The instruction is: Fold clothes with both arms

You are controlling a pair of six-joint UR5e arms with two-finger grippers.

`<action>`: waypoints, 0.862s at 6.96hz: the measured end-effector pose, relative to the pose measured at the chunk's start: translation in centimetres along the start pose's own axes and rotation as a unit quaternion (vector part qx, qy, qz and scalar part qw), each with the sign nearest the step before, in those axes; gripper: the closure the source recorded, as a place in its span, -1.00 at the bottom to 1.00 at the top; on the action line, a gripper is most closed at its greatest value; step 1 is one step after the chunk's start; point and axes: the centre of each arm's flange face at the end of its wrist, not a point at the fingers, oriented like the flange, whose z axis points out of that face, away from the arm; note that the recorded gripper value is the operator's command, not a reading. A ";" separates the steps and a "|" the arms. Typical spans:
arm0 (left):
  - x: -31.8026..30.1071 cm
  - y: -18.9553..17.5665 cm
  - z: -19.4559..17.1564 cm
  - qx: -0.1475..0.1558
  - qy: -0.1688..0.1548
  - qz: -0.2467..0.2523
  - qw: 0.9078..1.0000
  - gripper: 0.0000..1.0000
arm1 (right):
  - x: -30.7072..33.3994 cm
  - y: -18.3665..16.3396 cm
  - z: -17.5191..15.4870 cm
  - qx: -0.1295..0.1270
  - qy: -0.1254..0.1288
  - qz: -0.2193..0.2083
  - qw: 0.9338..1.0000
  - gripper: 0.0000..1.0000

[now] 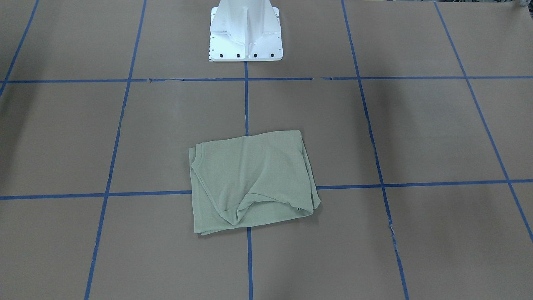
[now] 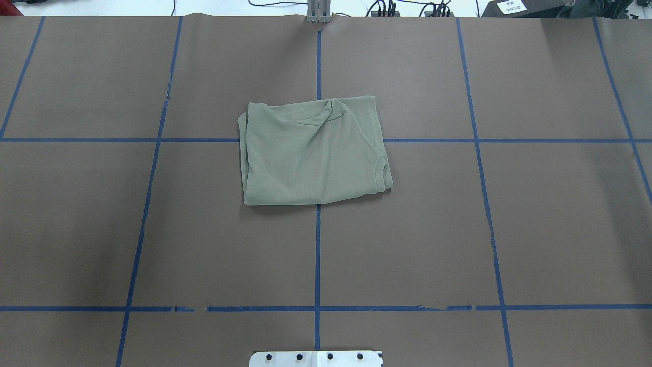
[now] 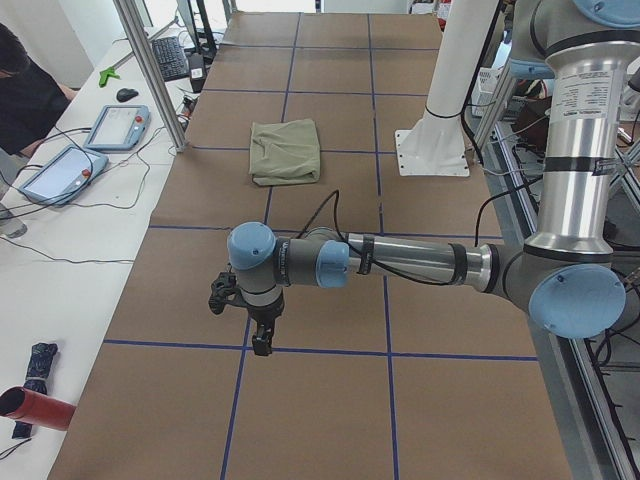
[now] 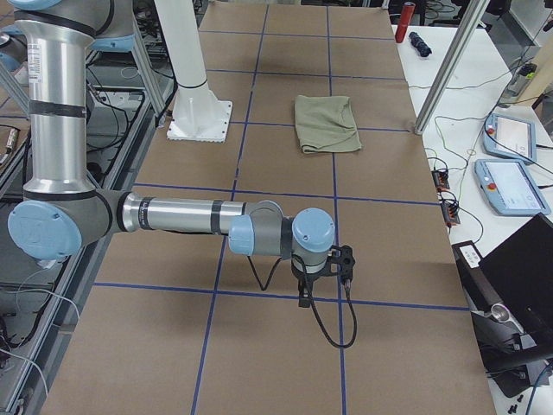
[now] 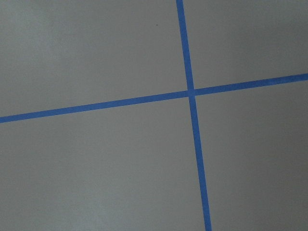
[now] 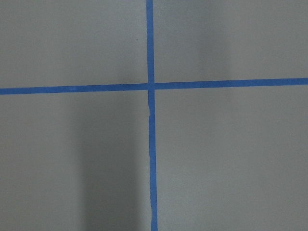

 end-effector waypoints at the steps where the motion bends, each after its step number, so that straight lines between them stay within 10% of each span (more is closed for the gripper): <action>1: 0.0 0.0 0.0 0.001 0.001 -0.009 1.000 -1.00 | 0.0 0.0 0.0 0.000 0.000 0.000 1.000 -1.00; 6: 0.0 0.0 0.0 0.001 0.001 -0.013 1.000 -1.00 | -0.4 -0.1 -0.4 0.004 0.000 -0.005 1.000 -1.00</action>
